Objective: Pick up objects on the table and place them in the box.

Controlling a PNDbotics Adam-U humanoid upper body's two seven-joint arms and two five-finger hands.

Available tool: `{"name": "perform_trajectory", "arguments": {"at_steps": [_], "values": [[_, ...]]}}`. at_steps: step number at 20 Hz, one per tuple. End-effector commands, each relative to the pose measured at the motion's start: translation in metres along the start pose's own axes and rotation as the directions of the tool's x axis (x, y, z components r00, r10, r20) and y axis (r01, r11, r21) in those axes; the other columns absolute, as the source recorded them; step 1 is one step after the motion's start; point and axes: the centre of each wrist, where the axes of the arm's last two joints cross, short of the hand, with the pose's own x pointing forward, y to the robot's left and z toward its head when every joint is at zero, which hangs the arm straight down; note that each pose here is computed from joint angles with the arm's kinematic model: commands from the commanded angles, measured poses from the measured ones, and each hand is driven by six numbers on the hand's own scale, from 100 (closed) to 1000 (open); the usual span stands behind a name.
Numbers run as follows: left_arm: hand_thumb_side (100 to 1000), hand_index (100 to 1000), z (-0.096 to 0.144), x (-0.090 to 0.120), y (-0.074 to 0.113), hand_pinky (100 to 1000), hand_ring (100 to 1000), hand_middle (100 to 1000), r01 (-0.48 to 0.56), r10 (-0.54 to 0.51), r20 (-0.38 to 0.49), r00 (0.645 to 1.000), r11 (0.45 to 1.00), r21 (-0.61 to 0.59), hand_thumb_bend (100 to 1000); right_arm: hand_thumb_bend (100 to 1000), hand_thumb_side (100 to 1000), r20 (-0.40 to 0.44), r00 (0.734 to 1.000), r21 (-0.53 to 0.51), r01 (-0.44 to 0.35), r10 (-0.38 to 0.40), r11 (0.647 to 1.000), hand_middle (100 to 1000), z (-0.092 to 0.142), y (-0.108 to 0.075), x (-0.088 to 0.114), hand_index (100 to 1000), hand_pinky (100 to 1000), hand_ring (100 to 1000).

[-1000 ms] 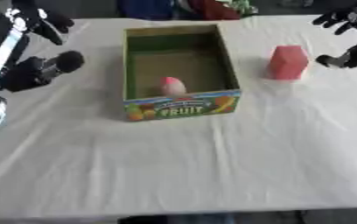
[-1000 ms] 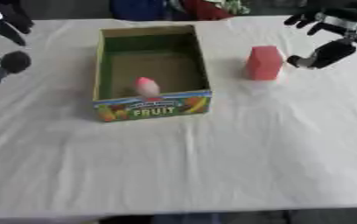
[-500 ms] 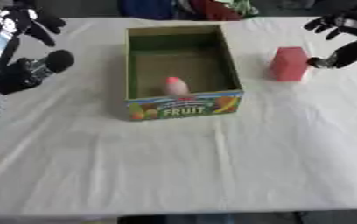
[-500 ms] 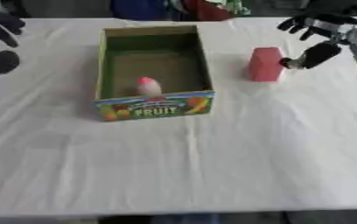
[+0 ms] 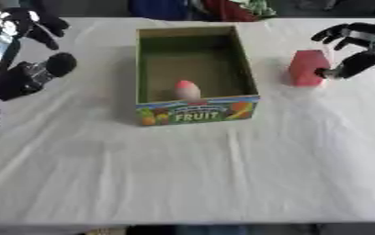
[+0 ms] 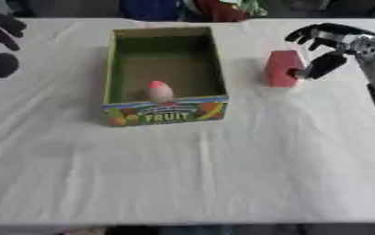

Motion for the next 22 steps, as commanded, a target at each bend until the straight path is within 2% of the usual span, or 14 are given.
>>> {"name": "perform_trajectory", "arguments": {"at_steps": [1,17,20,22], "values": [[963,709,-0.003,0.004,0.009,668,531,567,0.01,-0.01,0.022,1.0,1.0,0.016,957,328,198,-0.014,1.0,-0.026,-0.018,0.018,0.999,898,0.006,-0.013,-0.003,928,824,923],[969,707,-0.004,0.009,0.005,668,530,565,-0.007,0.007,0.042,0.999,1.0,-0.004,939,286,191,-0.078,0.997,-0.019,-0.003,0.001,1.0,859,0.002,0.002,-0.015,894,812,895],[972,707,-0.004,0.009,0.004,668,530,565,-0.01,0.01,0.043,0.999,1.0,-0.005,929,285,164,-0.096,0.995,-0.019,-0.015,0.014,1.0,807,0.001,0.005,-0.017,864,792,853],[973,707,-0.004,0.009,0.004,668,530,565,-0.011,0.011,0.042,0.999,1.0,-0.006,926,282,133,-0.105,0.994,-0.031,-0.027,0.024,0.999,731,0.002,0.005,-0.018,826,766,788]]}}
